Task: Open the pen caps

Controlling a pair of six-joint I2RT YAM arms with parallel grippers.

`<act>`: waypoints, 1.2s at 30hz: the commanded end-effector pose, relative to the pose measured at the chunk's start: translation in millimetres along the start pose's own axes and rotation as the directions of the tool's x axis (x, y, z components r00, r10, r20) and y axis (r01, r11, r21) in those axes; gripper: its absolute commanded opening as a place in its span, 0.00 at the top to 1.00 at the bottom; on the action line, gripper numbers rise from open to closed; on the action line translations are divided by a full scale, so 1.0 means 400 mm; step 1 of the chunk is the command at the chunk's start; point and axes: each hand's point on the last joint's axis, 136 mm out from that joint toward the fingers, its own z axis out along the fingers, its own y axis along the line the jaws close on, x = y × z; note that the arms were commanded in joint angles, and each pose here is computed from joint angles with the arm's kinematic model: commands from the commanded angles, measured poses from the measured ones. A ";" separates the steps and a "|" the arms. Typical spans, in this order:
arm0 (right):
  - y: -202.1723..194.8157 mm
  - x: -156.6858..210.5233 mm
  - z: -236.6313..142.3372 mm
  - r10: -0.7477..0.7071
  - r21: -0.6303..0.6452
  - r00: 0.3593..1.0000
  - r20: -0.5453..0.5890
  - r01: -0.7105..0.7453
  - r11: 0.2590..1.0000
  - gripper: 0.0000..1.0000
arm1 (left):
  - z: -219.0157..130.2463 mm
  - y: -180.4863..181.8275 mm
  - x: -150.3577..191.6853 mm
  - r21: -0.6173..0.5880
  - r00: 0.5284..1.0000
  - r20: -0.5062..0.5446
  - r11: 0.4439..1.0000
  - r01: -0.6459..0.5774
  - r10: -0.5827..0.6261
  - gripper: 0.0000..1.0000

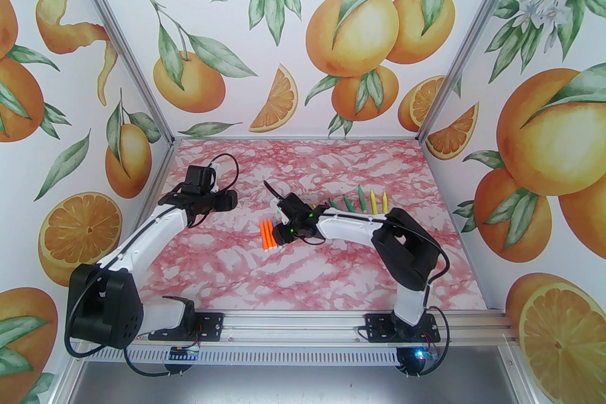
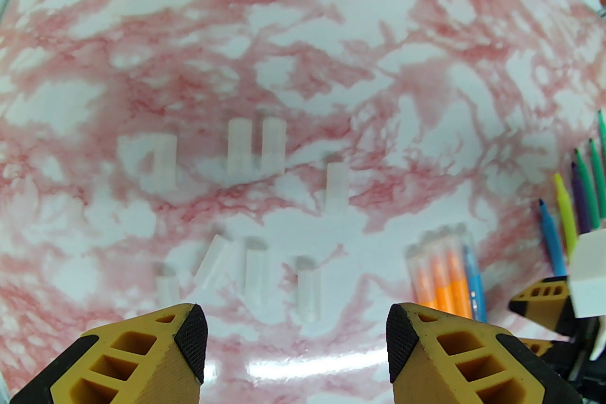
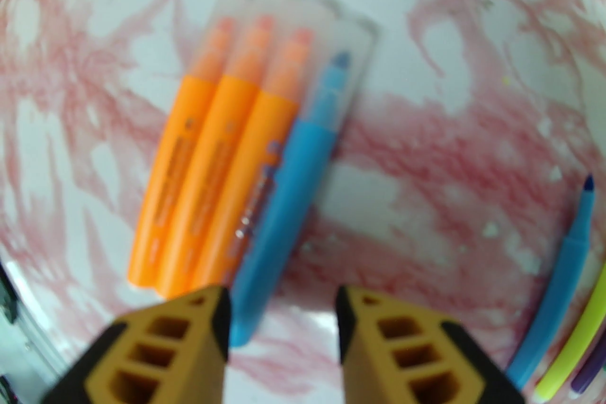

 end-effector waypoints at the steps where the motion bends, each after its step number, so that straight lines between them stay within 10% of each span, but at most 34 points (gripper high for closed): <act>1: 0.017 -0.012 0.014 0.006 -0.015 1.000 -0.001 -0.006 1.000 0.58 | -0.014 -0.005 -0.022 0.033 0.998 0.051 0.999 0.025 -0.027 0.33; 36: -0.128 0.042 0.026 -0.010 0.285 0.990 -0.138 0.049 0.957 0.72 | -0.075 0.008 -0.028 0.063 0.993 0.103 0.997 0.050 -0.056 0.33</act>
